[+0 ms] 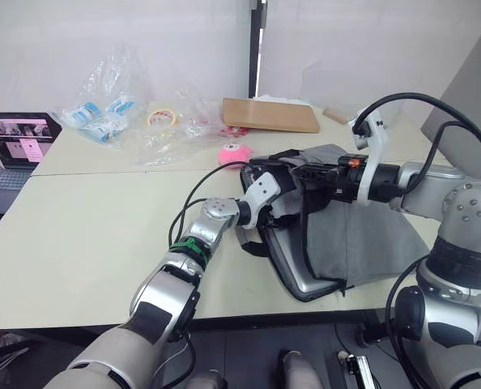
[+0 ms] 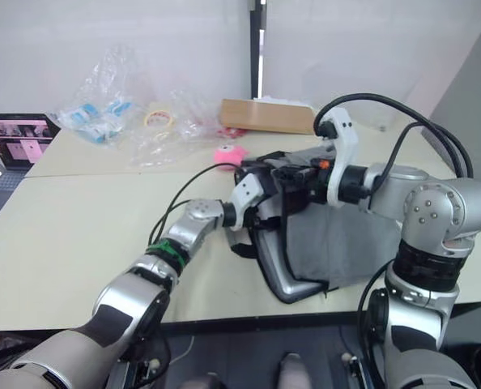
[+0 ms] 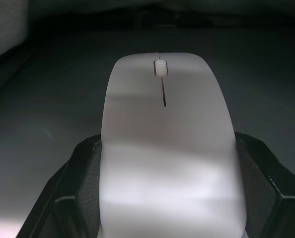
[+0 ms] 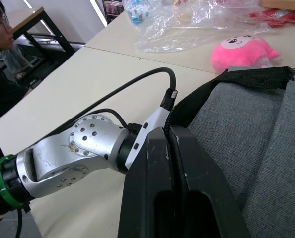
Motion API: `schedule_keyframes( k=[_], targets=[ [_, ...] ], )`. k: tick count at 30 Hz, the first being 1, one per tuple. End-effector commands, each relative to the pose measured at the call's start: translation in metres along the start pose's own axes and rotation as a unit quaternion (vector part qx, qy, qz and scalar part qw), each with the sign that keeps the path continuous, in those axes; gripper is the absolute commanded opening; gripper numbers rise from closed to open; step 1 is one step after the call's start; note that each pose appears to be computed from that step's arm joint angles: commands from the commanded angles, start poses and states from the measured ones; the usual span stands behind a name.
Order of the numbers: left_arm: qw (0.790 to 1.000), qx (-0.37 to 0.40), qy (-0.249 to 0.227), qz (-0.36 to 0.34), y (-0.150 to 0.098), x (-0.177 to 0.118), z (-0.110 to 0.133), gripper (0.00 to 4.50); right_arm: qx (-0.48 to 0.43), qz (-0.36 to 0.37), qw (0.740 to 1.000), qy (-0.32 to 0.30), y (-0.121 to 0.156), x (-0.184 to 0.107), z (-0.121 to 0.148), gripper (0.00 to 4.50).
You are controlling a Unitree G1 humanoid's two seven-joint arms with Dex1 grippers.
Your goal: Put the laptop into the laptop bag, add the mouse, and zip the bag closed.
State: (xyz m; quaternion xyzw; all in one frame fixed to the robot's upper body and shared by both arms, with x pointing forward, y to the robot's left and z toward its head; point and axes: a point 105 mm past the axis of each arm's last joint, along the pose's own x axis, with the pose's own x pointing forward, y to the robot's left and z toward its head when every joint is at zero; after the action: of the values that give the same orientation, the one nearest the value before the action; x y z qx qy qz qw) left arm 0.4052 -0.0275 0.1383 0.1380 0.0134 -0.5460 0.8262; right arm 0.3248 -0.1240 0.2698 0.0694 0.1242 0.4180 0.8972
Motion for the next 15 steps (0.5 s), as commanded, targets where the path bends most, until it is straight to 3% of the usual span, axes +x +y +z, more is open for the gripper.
schedule_keyframes(
  k=[1, 9, 11, 13, 15],
  targets=[
    [1.0, 0.011, -0.017, 0.001, 0.0, 0.007, 0.014, 2.85, -0.029, 0.033, 0.998, -0.035, 0.016, -0.007, 0.019, 0.02],
    [0.999, -0.011, -0.039, 0.013, -0.003, 0.019, 0.025, 2.85, -0.027, 0.031, 0.999, -0.033, 0.014, -0.006, 0.018, 0.02],
    [0.999, -0.011, -0.041, 0.012, -0.002, 0.017, 0.026, 3.99, -0.03, 0.031, 0.999, -0.032, 0.013, -0.006, 0.018, 0.0],
    [0.999, -0.013, -0.048, 0.007, -0.001, 0.015, 0.026, 4.44, -0.031, 0.032, 0.998, -0.031, 0.013, -0.005, 0.018, 0.0],
    [0.998, -0.018, -0.058, 0.001, 0.0, 0.009, 0.025, 4.44, -0.031, 0.034, 0.998, -0.03, 0.013, -0.005, 0.017, 0.0]
  ],
)
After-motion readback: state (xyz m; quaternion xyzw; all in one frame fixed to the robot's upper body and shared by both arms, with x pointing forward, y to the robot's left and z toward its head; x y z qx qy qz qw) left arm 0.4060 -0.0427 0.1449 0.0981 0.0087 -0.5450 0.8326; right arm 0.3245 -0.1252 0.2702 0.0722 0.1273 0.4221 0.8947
